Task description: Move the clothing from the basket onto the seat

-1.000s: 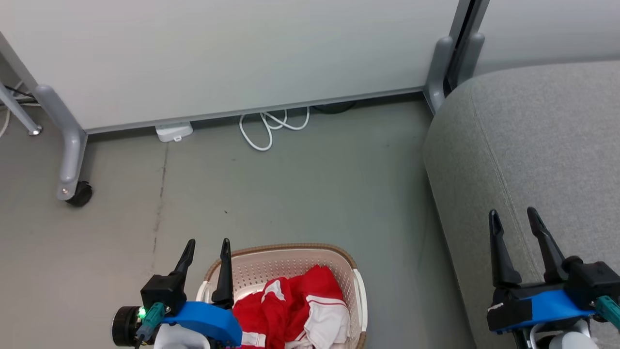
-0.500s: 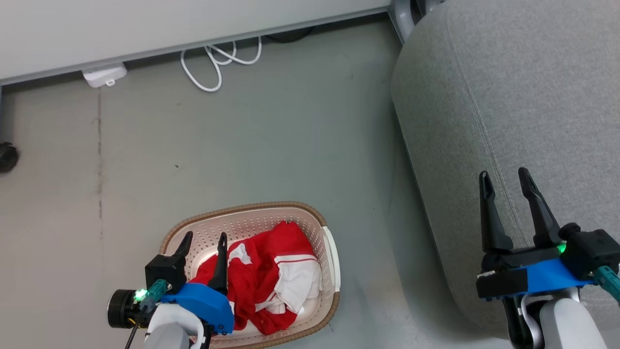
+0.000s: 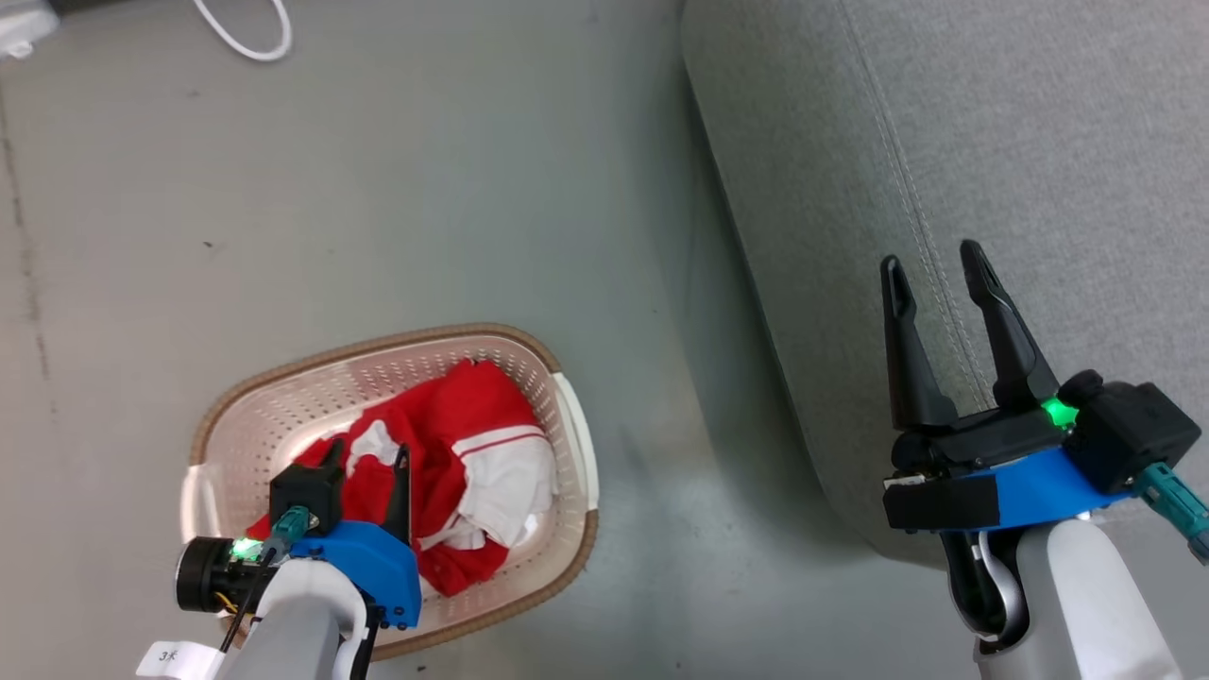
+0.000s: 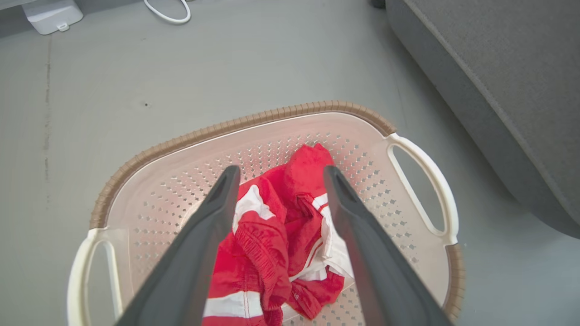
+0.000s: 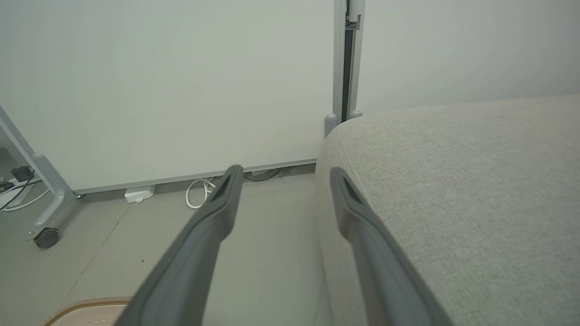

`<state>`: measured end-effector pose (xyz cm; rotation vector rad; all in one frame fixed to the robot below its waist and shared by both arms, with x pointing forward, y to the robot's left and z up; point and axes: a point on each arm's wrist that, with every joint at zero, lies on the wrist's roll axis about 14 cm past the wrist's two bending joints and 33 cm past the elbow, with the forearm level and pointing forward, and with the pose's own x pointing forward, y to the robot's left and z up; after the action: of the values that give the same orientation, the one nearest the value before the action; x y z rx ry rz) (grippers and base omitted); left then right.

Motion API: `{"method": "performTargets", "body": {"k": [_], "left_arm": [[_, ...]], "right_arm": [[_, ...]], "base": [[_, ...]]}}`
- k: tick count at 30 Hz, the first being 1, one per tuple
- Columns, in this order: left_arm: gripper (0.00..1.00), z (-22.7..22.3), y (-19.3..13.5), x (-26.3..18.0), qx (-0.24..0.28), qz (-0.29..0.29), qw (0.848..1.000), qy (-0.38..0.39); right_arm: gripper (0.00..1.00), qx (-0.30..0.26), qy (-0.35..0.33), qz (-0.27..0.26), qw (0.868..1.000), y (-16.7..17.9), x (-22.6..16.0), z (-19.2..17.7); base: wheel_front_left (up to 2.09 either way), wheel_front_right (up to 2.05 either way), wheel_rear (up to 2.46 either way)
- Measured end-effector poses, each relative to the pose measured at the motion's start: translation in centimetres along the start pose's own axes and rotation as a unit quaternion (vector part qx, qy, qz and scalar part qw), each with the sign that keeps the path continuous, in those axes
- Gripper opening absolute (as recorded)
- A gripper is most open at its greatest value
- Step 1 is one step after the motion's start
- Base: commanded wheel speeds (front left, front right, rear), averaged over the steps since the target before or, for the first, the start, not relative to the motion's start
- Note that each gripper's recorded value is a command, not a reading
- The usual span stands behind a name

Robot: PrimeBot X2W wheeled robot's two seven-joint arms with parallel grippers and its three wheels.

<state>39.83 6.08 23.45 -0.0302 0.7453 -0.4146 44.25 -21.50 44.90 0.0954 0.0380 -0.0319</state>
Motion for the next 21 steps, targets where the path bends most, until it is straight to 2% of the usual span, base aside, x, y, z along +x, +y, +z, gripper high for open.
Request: {"method": "performTargets", "body": {"k": [8,21], "left_arm": [[1.0,-3.0,0.0,3.0,-0.002,-0.006,0.999,0.053],[1.0,-7.1,1.9,6.1,-0.003,0.017,0.993,0.116]], "right_arm": [[1.0,0.003,0.024,-0.021,0.999,-1.5,0.0,-1.8],[1.0,0.019,0.05,-0.02,0.998,-1.4,0.7,-4.2]], "base": [[0.0,0.0,0.0],[0.0,0.0,0.0]]}}
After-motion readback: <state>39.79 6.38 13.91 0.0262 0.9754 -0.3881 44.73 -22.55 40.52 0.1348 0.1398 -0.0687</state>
